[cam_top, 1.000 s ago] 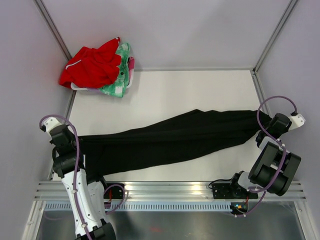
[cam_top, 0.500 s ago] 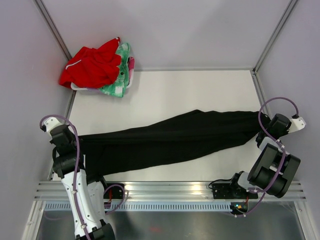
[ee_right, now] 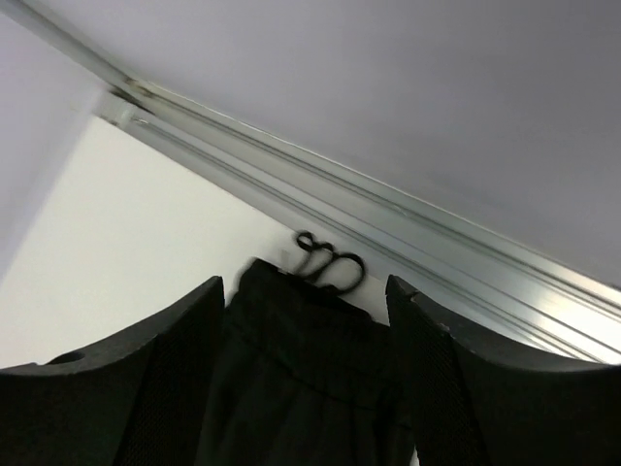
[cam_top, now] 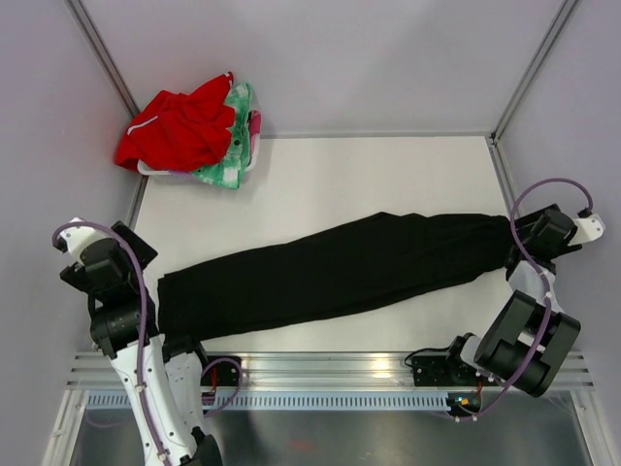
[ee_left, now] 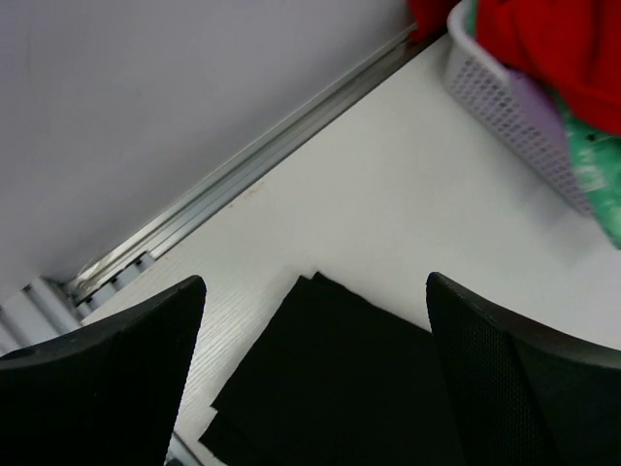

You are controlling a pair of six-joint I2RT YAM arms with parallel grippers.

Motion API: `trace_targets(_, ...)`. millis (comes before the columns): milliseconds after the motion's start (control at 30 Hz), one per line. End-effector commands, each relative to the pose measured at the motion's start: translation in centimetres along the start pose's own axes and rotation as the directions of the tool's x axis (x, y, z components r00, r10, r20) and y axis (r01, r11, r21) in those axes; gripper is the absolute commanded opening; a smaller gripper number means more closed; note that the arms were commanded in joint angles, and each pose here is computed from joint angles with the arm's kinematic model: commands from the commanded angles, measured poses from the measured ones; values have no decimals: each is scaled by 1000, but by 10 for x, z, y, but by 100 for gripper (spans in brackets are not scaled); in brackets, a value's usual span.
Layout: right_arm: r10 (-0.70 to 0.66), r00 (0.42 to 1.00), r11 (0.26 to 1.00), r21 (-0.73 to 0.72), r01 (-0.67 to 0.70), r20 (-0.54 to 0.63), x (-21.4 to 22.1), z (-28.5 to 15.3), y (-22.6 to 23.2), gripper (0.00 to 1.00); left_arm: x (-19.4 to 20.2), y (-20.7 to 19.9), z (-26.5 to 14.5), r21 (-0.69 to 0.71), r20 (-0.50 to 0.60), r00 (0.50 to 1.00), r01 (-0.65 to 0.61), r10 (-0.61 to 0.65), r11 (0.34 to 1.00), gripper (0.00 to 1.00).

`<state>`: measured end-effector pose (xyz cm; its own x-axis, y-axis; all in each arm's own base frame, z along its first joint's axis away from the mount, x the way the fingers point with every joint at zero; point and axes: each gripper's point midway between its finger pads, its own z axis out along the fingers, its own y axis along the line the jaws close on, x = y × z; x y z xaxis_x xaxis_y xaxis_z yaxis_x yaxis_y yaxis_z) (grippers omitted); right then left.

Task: Fold and stack the trousers
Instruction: Fold the trousers

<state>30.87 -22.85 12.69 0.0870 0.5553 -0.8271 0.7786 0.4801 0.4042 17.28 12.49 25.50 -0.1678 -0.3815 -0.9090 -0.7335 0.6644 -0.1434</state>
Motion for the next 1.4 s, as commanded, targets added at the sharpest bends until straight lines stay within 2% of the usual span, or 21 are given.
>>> trace_targets(0, 40, 998, 988, -153, -33, 41, -40, -13, 52, 74, -27, -39, -13, 199, 31, 999, 28, -35, 980, 100)
trace_targets(67, 14, 998, 972, -233, 0, 58, -54, -22, 82, 75, -23, -59, -5, 286, -2, 1000, 13, -13, 958, 99)
trace_targets(100, -40, 997, 955, -290, 57, 61, -55, -26, 97, 75, -14, -76, -6, 372, -42, 999, 11, 5, 928, 99)
trace_targets(200, -155, 985, 878, -445, 175, 81, -68, -41, 153, 75, 16, -98, 8, 433, -208, 978, 99, -8, 896, 95)
trace_targets(267, -286, 958, 856, -446, 262, 15, -42, -37, 159, 73, 41, -104, 19, 412, -321, 946, 177, -40, 894, 91)
trace_targets(367, -330, 941, 858, -439, 269, -69, -16, -27, 155, 61, 77, -103, 34, 340, -447, 891, 256, -84, 905, 81)
trace_targets(400, -348, 930, 862, -431, 268, -116, -2, -25, 148, 43, 83, -101, 38, 317, -458, 883, 267, -100, 910, 71)
trace_targets(467, -384, 898, 865, -423, 269, -213, 29, -20, 136, 19, 100, -99, 40, 267, -508, 849, 315, -145, 911, 55)
trace_targets(500, -393, 887, 868, -416, 272, -241, 39, -19, 132, 12, 106, -98, 40, 249, -526, 836, 329, -158, 911, 33)
trace_targets(567, -416, 857, 869, -411, 275, -304, 65, -19, 124, 1, 126, -97, 41, 193, -575, 796, 354, -187, 915, 10)
trace_targets(600, -420, 847, 872, -405, 276, -327, 73, -18, 121, 0, 133, -92, 43, 156, -583, 789, 343, -193, 926, 2)
trace_targets(633, -425, 830, 877, -392, 279, -362, 83, -19, 115, 0, 148, -90, 41, 107, -626, 756, 324, -189, 940, 2)
trace_targets(700, -440, 794, 882, -369, 293, -419, 103, -17, 105, 0, 158, -76, 46, 0, -623, 753, 272, -213, 962, 2)
trace_targets(767, -456, 752, 883, -348, 315, -477, 121, -16, 93, 0, 172, -67, 43, -116, -635, 728, 239, -257, 964, 2)
trace_targets(800, -461, 740, 882, -348, 318, -489, 127, -16, 91, 0, 174, -55, 46, -189, -611, 740, 208, -281, 960, 2)
trace_targets(867, -467, 717, 881, -345, 325, -517, 139, -14, 85, 0, 185, -44, 46, -316, -609, 708, 198, -359, 928, 2)
trace_targets(967, -469, 697, 881, -337, 331, -542, 151, -9, 80, 0, 200, -38, 51, -424, -592, 676, 201, -438, 883, 2)
trace_targets(1200, -469, 690, 883, -318, 346, -551, 159, 3, 76, 0, 226, -46, 74, -494, -611, 628, 174, -483, 852, 2)
trace_targets(1300, -463, 686, 886, -308, 345, -562, 163, 8, 76, 0, 235, -57, 85, -495, -634, 596, 178, -493, 851, 2)
trace_targets(1367, -454, 678, 891, -308, 334, -578, 170, 10, 75, 0, 239, -60, 93, -489, -641, 593, 174, -488, 855, 2)
